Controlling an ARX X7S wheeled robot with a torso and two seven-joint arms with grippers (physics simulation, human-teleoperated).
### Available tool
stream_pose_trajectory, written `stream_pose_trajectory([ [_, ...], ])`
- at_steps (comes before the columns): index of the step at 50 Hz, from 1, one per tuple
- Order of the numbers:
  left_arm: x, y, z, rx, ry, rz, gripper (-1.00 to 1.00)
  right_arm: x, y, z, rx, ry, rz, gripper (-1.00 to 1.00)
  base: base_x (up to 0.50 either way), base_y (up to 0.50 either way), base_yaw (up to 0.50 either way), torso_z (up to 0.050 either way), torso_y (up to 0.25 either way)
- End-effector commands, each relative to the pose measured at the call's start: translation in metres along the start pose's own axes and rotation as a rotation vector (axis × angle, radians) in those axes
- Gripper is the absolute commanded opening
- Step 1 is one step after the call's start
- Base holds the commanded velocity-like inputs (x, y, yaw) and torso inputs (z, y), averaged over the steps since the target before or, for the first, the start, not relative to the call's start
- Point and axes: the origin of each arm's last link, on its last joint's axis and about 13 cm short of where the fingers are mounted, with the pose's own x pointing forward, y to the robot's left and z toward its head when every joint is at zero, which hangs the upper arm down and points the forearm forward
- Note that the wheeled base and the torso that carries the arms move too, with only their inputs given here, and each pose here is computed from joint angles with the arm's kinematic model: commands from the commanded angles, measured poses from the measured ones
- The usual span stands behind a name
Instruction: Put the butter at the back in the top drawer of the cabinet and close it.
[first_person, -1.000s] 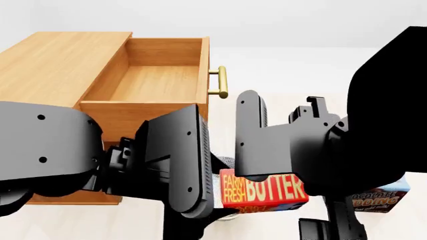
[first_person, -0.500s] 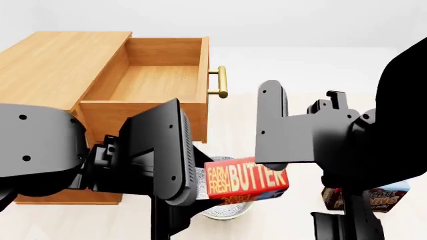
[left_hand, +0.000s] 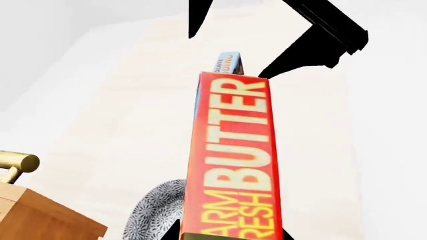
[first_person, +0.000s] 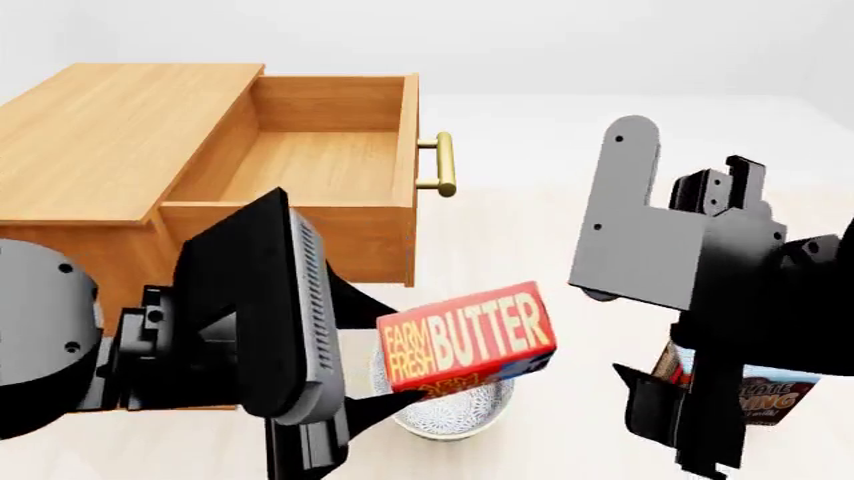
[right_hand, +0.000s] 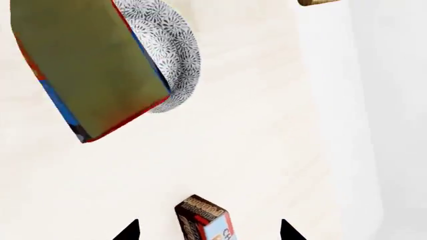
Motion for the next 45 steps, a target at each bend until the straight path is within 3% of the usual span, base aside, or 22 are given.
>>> stream_pose_trajectory([
  [1,-0.014,-0.003,0.009,-0.027,-0.082,0.145,-1.0,0.012,0.016,-0.02,0.246,-0.146,-0.194,1.0,0.0,0.0,0.0,0.0,0.01],
  [8,-0.02,-0.006,0.011,-0.086,-0.089,0.233,-1.0,0.022,0.03,-0.031,0.43,-0.227,-0.334,1.0,0.0,0.0,0.0,0.0,0.0],
  [20,-0.039,-0.01,0.022,-0.183,-0.147,0.403,-1.0,0.027,0.066,-0.047,0.641,-0.4,-0.541,1.0,0.0,0.0,0.0,0.001,0.001],
  [33,-0.052,-0.006,0.044,-0.267,-0.187,0.531,-1.0,0.03,0.096,-0.062,0.781,-0.582,-0.692,1.0,0.0,0.0,0.0,0.001,0.002],
  [45,-0.05,0.03,0.071,-0.369,-0.166,0.631,-1.0,0.046,0.121,-0.064,0.822,-0.718,-0.742,1.0,0.0,0.0,0.0,0.0,0.001],
])
